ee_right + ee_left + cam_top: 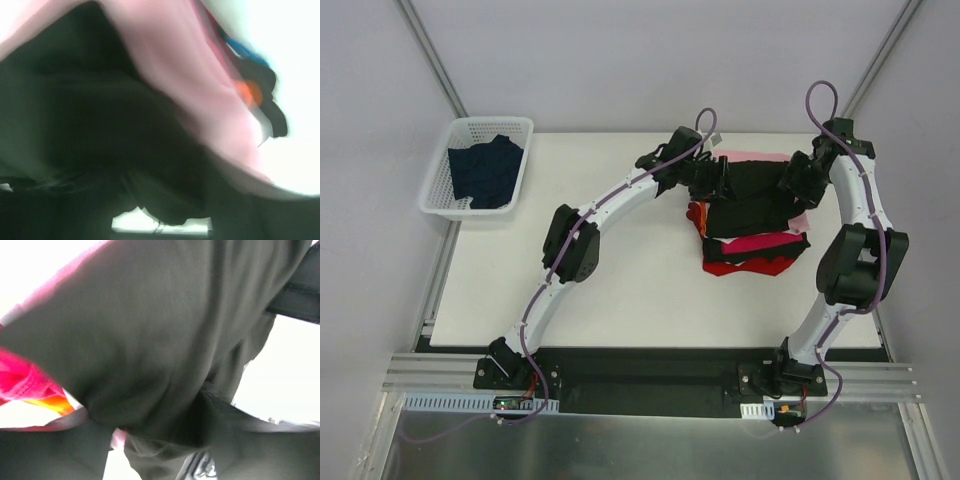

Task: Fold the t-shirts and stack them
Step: Put the neatly folded tshirt into the corner of the board with the right arm

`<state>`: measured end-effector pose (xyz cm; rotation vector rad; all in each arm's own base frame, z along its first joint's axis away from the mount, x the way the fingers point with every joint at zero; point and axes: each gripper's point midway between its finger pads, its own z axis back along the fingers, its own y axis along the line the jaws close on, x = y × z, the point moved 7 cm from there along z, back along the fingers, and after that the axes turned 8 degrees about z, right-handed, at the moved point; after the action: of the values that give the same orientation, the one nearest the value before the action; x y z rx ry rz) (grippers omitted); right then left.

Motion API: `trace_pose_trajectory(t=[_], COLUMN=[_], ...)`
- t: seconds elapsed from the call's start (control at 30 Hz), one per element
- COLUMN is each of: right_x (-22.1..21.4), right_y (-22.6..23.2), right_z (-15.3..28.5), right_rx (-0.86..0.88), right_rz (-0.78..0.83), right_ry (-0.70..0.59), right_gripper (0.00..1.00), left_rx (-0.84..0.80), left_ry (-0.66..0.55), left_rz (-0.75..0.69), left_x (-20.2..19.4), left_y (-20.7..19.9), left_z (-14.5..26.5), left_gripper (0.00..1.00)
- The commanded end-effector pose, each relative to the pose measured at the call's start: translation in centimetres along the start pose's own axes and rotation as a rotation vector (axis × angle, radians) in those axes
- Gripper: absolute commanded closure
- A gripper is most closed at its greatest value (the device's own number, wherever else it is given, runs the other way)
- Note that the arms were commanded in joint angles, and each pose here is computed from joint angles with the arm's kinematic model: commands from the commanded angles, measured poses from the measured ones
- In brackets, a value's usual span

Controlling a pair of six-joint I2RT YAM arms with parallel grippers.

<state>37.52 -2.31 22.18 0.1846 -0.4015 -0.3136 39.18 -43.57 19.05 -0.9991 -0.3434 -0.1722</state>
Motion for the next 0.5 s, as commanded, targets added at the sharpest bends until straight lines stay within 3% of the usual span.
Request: trace_pose_trajectory(t=[0.0, 0.1, 0.47], right_x=[2.5, 2.2, 1.8], right_y=[-2.7, -2.9, -2.8], right_z=[1.5, 1.7, 3.7], right_rx=[-0.117, -0.121, -0.127], right_rz=[-0.018, -0.018, -0.017], right_ry=[-0.179, -0.174, -0.205], right_gripper=[0.19, 0.07, 0.04], left_rx=[0.107, 0.107, 0.125], left_ry=[0.031, 0.018, 0.018], left_rz=[0.054, 0.054, 0.046], left_x=[0.0, 0.2, -0.3], left_y=[3.4, 3.0, 2.5], left_z=[0.5, 0.9, 2.2], left_gripper=[0.05, 0.01, 0.01])
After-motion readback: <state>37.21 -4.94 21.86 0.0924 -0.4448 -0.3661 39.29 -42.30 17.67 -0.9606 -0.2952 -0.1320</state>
